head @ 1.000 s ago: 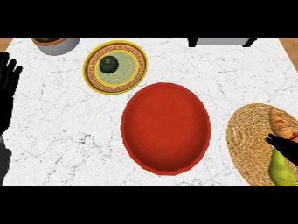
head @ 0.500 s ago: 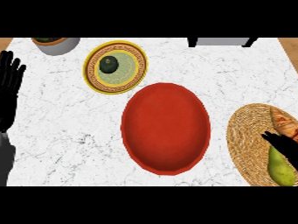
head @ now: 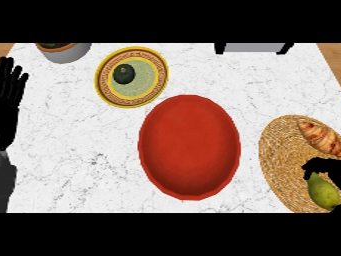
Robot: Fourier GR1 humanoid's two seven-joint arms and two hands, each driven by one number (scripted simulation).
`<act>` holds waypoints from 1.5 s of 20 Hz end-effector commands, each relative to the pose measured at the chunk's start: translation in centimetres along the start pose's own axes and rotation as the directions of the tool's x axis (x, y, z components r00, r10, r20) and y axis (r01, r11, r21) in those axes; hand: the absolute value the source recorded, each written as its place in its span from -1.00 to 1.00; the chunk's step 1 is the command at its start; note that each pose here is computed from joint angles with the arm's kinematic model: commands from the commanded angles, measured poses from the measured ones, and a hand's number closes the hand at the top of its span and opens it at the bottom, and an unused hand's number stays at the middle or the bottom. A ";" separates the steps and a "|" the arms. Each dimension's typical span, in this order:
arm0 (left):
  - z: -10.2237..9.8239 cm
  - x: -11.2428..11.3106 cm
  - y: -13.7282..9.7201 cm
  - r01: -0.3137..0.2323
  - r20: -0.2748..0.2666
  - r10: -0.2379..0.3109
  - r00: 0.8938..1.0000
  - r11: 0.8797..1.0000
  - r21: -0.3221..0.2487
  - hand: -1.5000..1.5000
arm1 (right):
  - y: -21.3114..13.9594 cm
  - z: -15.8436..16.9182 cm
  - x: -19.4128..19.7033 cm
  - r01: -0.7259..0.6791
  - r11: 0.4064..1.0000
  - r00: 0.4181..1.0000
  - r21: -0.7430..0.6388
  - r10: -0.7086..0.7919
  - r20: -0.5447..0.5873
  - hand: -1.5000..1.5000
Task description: Pick the pear from the placemat and place it in the bowl
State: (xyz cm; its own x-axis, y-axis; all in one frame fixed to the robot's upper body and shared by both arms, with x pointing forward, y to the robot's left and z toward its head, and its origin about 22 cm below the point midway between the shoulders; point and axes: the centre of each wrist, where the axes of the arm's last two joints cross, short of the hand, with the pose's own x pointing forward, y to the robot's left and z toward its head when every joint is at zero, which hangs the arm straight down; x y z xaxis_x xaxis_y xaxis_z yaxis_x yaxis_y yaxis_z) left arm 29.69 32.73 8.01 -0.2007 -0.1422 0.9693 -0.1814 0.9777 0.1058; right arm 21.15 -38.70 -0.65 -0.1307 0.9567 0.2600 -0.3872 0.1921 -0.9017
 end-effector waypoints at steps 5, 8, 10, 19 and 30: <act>0.2 -0.4 0.5 -0.013 0.012 0.013 1.000 1.000 -0.011 0.00 | -4.2 -0.8 -6.3 -0.064 0.998 0.997 -0.011 0.063 -0.055 1.00; -0.5 0.1 -0.9 0.000 0.024 0.001 1.000 1.000 -0.029 0.00 | -9.3 0.5 -10.0 -0.091 0.996 0.987 0.011 0.091 -0.134 1.00; -0.8 -0.9 -0.7 -0.002 0.027 0.003 1.000 1.000 -0.017 0.00 | -8.4 1.6 -12.1 -0.111 0.994 0.987 0.013 0.111 -0.114 1.00; -0.2 -0.1 0.2 -0.012 0.007 0.012 1.000 1.000 -0.002 0.00 | -12.4 0.9 -13.0 -0.177 0.956 0.980 -0.235 0.150 -0.127 1.00; -0.7 1.5 1.4 0.007 -0.015 -0.007 1.000 1.000 0.022 0.00 | -23.2 3.7 -9.6 0.032 0.914 0.962 -0.405 0.081 0.260 1.00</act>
State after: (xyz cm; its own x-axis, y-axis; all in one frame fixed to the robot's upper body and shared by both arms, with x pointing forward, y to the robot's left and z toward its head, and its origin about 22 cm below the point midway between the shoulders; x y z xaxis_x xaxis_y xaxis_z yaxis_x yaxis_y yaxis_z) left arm 29.27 33.30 8.53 -0.1957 -0.1488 0.9693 -0.1907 0.9753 0.1113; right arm 28.15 -53.46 15.55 -0.2757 0.9352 0.2221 -0.0232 0.2245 -0.9742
